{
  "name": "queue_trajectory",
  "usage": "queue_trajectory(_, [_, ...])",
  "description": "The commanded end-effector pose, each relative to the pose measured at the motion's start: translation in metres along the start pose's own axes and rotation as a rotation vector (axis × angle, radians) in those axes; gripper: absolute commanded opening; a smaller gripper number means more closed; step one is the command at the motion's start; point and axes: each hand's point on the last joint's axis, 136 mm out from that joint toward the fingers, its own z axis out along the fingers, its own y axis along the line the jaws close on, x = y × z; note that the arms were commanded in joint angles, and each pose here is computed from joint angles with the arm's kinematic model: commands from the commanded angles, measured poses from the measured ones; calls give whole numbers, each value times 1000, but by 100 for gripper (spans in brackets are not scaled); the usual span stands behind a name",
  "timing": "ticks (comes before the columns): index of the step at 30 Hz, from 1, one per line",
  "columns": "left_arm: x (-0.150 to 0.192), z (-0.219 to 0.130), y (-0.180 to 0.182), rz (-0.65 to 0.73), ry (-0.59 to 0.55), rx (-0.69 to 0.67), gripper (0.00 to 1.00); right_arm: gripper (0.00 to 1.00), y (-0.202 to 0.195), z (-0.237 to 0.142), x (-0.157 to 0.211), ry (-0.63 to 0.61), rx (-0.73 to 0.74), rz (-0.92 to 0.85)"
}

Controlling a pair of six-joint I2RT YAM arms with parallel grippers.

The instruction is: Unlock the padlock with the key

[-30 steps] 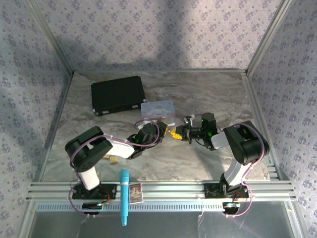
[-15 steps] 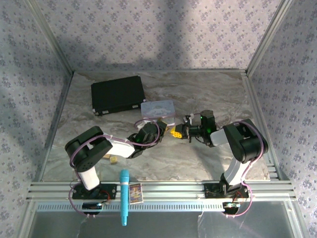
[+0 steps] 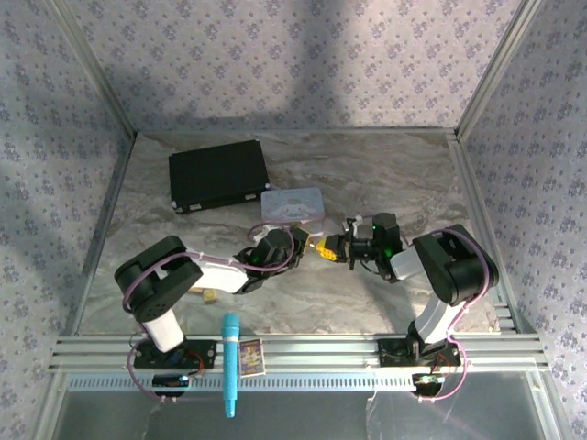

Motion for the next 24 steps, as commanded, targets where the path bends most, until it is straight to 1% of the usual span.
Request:
queue_trajectory(1, [44,-19,-46,-29,168,124,0,0,-11,-6,-21,-150,33,-8])
queue_trajectory(6, [41,-14,-42,-37,146,125,0,0,-23,-8,-12,-148,37,8])
queue_trajectory(10, [38,-9,-32,-55,123,112,0,0,-19,-8,-7,-157,25,-2])
queue_trajectory(14, [43,-7,-33,-28,122,113,0,0,-8,1,-2,-144,22,-40])
queue_trajectory(19, [44,-6,-30,-31,114,111,0,0,-4,4,-6,-171,2,-18])
queue_trajectory(24, [50,-7,-27,10,102,88,0,0,10,18,-1,-184,-36,-8])
